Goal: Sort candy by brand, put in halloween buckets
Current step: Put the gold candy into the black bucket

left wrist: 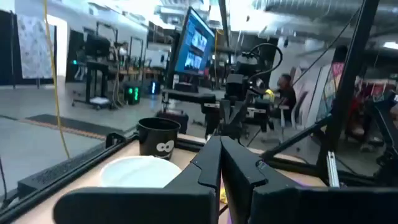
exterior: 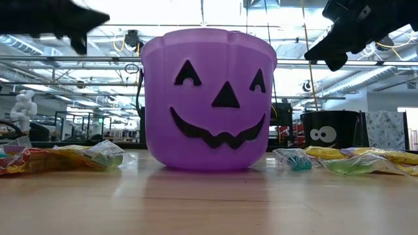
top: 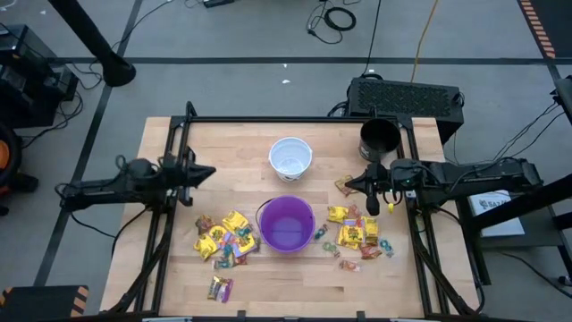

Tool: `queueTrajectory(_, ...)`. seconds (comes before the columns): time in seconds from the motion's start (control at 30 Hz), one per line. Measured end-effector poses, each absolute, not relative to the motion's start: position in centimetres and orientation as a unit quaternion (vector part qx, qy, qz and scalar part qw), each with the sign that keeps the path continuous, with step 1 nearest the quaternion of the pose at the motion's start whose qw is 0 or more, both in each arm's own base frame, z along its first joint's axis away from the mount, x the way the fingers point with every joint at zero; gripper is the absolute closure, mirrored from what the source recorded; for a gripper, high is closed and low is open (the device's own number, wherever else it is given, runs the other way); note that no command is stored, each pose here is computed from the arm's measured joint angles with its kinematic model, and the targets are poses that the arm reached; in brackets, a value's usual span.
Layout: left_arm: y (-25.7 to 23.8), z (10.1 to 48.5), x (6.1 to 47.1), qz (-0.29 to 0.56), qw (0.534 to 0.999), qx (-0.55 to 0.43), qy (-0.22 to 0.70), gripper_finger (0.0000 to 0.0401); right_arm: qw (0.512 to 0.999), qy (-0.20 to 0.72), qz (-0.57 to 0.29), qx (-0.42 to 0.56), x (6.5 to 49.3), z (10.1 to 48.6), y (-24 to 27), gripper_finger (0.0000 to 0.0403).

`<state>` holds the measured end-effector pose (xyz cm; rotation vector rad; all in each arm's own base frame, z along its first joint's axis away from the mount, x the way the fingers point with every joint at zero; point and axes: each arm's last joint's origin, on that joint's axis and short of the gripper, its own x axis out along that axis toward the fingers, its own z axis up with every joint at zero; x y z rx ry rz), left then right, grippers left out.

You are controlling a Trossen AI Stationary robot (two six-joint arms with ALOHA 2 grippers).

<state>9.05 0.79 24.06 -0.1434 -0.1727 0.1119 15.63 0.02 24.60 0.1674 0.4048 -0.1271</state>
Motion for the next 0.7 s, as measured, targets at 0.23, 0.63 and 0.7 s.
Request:
queueTrajectory(0.23,0.9,33.5,10.1,0.065,0.996,-0.058,0.027,0.0386,0.975,0.200,-0.061,0.075,15.6,24.6,0.0,0.0403)
queueTrajectory(0.63,0.1,30.6,17.1,0.057,0.929,-0.069,0.358,0.0386,0.974,0.198,-0.063,0.096,15.7,24.6,0.0,0.0403)
queueTrajectory(0.7,-0.4,28.7,16.9,0.066,0.902,-0.096,0.415,0.0386,0.971,0.204,-0.066,0.106,15.6,24.5,0.0,0.0403)
